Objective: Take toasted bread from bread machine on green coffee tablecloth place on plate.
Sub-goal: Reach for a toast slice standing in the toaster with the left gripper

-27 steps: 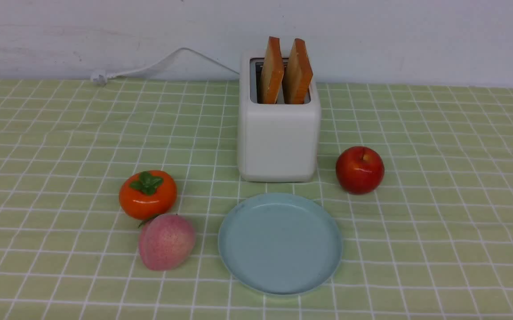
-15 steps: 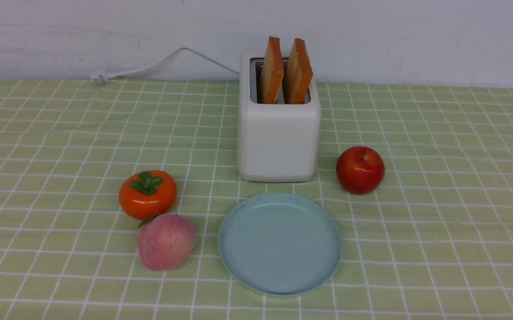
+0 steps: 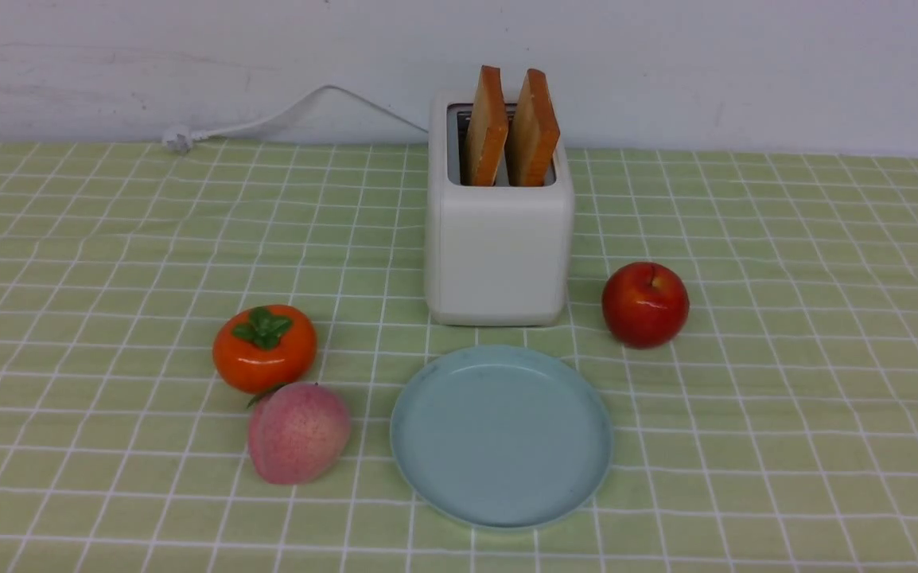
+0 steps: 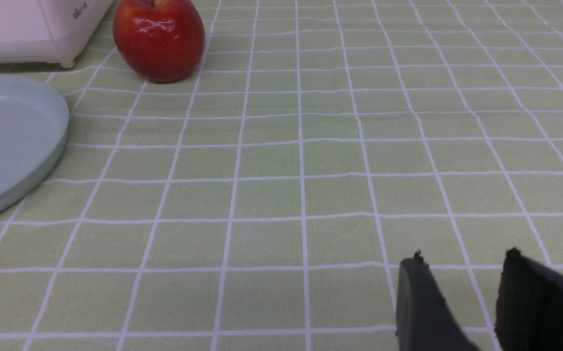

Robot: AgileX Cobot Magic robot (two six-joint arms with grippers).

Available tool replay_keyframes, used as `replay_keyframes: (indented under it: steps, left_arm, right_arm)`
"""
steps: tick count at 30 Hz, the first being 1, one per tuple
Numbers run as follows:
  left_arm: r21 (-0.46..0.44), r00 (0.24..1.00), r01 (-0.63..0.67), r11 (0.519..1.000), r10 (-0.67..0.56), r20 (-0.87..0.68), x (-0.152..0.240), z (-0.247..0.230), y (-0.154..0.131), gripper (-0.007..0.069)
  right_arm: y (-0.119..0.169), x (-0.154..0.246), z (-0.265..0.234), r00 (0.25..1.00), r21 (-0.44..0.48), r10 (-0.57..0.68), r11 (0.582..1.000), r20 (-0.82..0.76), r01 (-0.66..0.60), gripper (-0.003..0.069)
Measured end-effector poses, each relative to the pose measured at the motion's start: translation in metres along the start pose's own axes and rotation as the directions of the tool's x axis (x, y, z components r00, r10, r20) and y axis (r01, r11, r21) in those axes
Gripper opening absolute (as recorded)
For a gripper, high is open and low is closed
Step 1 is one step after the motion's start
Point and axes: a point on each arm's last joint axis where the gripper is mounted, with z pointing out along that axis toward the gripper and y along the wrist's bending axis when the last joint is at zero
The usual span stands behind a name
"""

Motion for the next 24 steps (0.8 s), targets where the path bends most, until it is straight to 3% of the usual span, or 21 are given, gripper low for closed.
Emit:
replay_keyframes:
  steps: [5, 12, 15, 17, 21, 22, 24]
  left_arm:
    - [0.014, 0.999, 0.008, 1.0, -0.008, 0.052, -0.005, 0.0, -0.001, 0.0239]
    - [0.118, 0.951, 0.156, 0.981, -0.182, 0.252, -0.024, -0.004, -0.007, 0.0239]
    - [0.169, 0.896, 0.208, 0.963, -0.257, 0.361, -0.036, -0.008, -0.007, 0.0239]
    - [0.209, 0.848, 0.263, 0.942, -0.329, 0.416, -0.042, -0.01, -0.006, 0.0239]
    - [0.258, 0.801, 0.384, 0.887, -0.459, 0.384, -0.042, -0.01, -0.005, 0.0239]
    - [0.289, 0.761, 0.47, 0.834, -0.549, 0.346, -0.041, -0.01, -0.005, 0.0239]
    - [0.303, 0.738, 0.511, 0.805, -0.591, 0.326, -0.04, -0.01, -0.005, 0.0239]
  right_arm:
    - [0.0, 0.0, 0.0, 1.0, 0.0, 0.0, 1.0, 0.0, 0.0, 0.024]
    - [0.0, 0.0, 0.0, 1.0, 0.0, 0.0, 1.0, 0.0, 0.0, 0.024]
    - [0.0, 0.0, 0.0, 1.0, 0.0, 0.0, 1.0, 0.0, 0.0, 0.024]
    - [0.0, 0.0, 0.0, 1.0, 0.0, 0.0, 1.0, 0.0, 0.0, 0.024]
    - [0.0, 0.0, 0.0, 1.0, 0.0, 0.0, 1.0, 0.0, 0.0, 0.024]
    - [0.0, 0.0, 0.0, 1.0, 0.0, 0.0, 1.0, 0.0, 0.0, 0.024]
    - [0.0, 0.0, 0.0, 1.0, 0.0, 0.0, 1.0, 0.0, 0.0, 0.024]
